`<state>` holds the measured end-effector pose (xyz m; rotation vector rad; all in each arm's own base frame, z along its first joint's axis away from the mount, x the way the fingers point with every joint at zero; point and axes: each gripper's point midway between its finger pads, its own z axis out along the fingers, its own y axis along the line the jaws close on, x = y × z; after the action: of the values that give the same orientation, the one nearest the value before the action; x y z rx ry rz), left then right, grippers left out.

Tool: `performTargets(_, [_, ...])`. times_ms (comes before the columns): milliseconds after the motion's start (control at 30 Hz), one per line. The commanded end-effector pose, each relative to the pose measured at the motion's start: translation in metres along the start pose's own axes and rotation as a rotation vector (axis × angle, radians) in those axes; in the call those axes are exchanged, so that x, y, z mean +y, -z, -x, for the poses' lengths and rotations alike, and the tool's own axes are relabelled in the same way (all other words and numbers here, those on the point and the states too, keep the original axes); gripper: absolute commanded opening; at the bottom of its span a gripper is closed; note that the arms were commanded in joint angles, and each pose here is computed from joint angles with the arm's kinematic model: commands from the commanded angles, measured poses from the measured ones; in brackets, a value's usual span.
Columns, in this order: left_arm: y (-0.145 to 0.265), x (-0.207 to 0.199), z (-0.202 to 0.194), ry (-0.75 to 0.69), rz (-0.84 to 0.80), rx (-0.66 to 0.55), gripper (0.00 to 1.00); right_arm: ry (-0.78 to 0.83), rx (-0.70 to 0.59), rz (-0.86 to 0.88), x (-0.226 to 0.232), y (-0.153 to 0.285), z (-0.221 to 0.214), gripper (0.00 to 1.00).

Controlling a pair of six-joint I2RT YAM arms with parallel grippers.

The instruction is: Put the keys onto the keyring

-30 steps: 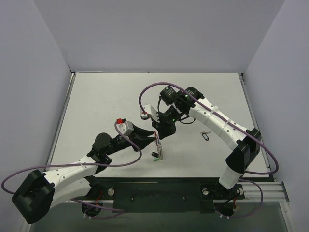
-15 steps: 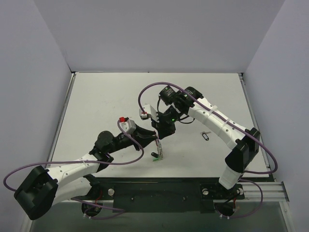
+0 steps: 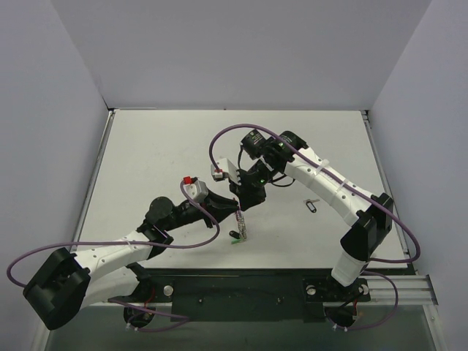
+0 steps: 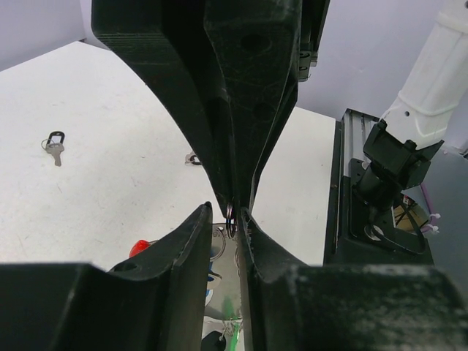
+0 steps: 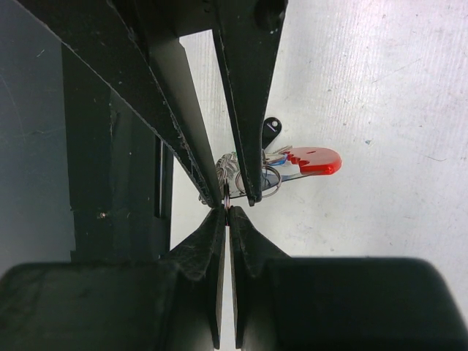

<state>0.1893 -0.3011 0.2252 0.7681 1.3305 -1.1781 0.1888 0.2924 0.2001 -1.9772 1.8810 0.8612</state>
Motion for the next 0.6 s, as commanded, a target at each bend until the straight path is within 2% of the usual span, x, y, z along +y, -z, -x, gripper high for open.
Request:
performTargets(0, [-0.0086, -0.0087, 0.0240, -0.041, -0.048, -0.053, 0.28, -0.001, -0.022, 0.033, 0.0109, 0.0059, 0.0090, 0.00])
performTargets(267, [-0.0112, -0.0106, 0.0211, -0.036, -0.070, -0.030, 0.18, -0.002, -0.022, 0.040, 0.0117, 0.0047, 0.0091, 0.00])
performTargets(333, [-0.0114, -0.0117, 0.0203, -0.039, -0.078, -0.026, 0.09, -0.001, -0.022, 0.039, 0.0115, 0.0044, 0.0089, 0.00])
performTargets(367, [-0.0119, -0.0120, 0.0196, -0.038, -0.080, -0.021, 0.00, -0.001, -0.022, 0.039, 0.0115, 0.0044, 0.0089, 0.00])
performTargets(567, [-0.0109, -0.0104, 0.0183, -0.046, -0.069, -0.005, 0.00, 0.005, -0.026, 0.036, 0.0130, 0.0062, 0.0101, 0.00])
